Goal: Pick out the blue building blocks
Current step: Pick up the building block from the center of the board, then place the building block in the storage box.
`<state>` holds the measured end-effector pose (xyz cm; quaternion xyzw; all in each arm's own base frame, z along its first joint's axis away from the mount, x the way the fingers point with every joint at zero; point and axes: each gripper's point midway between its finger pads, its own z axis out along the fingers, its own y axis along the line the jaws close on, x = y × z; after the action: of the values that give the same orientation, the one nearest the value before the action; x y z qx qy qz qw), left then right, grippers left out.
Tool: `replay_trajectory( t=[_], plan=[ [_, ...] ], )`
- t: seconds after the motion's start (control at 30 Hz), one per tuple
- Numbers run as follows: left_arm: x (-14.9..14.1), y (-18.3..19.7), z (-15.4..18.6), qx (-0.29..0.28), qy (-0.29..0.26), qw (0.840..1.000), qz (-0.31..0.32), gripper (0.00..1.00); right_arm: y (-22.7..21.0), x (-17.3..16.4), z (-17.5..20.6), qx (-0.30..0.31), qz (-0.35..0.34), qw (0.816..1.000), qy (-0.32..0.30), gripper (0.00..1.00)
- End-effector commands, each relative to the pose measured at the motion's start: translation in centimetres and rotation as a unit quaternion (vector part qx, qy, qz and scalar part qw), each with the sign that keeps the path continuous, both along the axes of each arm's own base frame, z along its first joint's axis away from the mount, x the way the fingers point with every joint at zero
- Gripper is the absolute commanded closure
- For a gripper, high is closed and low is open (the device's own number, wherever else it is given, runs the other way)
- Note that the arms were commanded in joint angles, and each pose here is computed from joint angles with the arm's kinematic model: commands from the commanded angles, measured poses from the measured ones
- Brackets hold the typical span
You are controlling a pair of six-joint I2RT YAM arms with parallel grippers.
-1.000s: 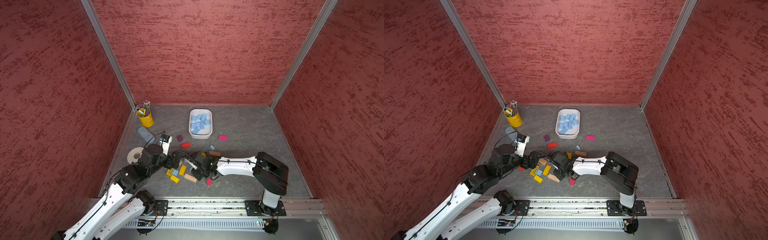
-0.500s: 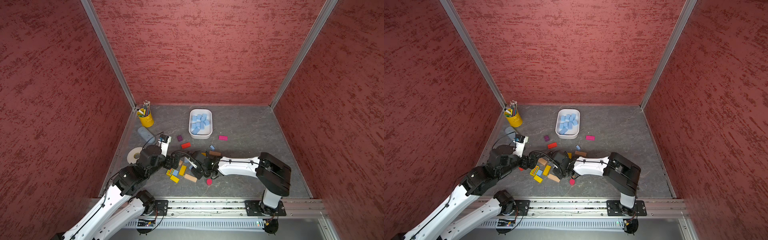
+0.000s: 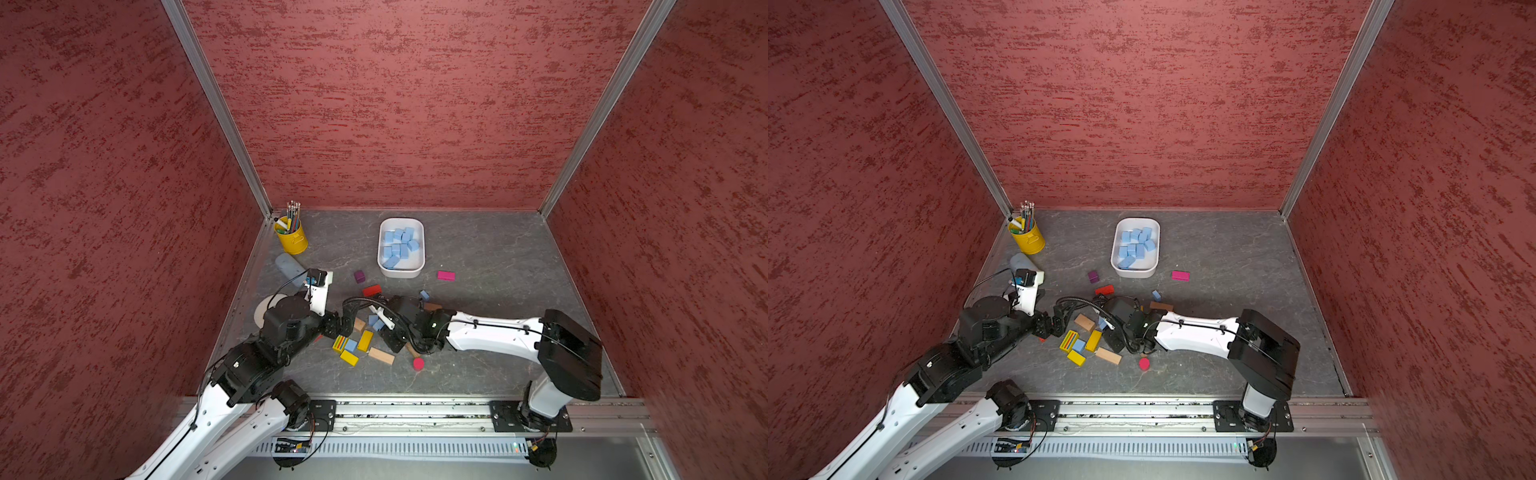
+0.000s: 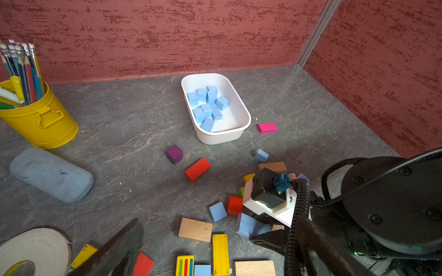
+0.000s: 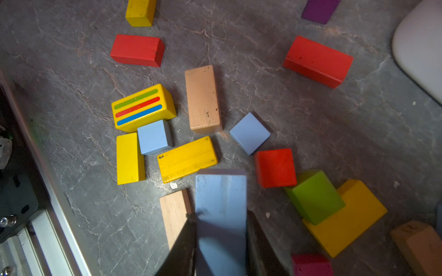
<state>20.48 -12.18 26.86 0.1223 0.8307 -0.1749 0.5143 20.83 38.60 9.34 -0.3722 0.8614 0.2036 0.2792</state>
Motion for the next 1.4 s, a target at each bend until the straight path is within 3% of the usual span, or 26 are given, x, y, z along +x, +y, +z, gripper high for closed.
replay_trajectory(
  t=[0.0, 0.13, 0.53, 0.9, 1.03, 1.37],
  plan=[
    [0.2, 1.0, -0.5, 0.007, -0.001, 1.0, 0.026, 0.0, 0.5, 2.1, 4.4, 0.057, -0.034, 0.997, -0.035, 0.93],
    [0.0, 0.5, -0.1, -0.003, -0.006, 1.0, 0.01, 0.0, 0.0, 3.8, 5.8, 0.071, -0.063, 0.994, -0.045, 0.93],
    [-2.4, -3.2, 2.0, -0.065, -0.043, 0.99, -0.116, 0.0, 1.8, 6.9, 7.0, 0.101, -0.102, 0.989, -0.03, 0.94],
    [-2.0, -2.9, 1.5, -0.054, -0.034, 0.993, -0.1, 0.01, -2.1, 15.4, 11.4, 0.15, -0.263, 0.952, -0.05, 0.95],
    [-1.9, -2.7, 1.5, -0.052, -0.034, 0.994, -0.095, 0.0, -4.3, 18.7, 10.8, 0.13, -0.316, 0.938, -0.062, 0.95],
    [-1.8, -2.7, 1.3, -0.05, -0.032, 0.994, -0.094, 0.01, -6.3, 24.4, 7.3, 0.089, -0.362, 0.926, -0.056, 0.94]
  ],
)
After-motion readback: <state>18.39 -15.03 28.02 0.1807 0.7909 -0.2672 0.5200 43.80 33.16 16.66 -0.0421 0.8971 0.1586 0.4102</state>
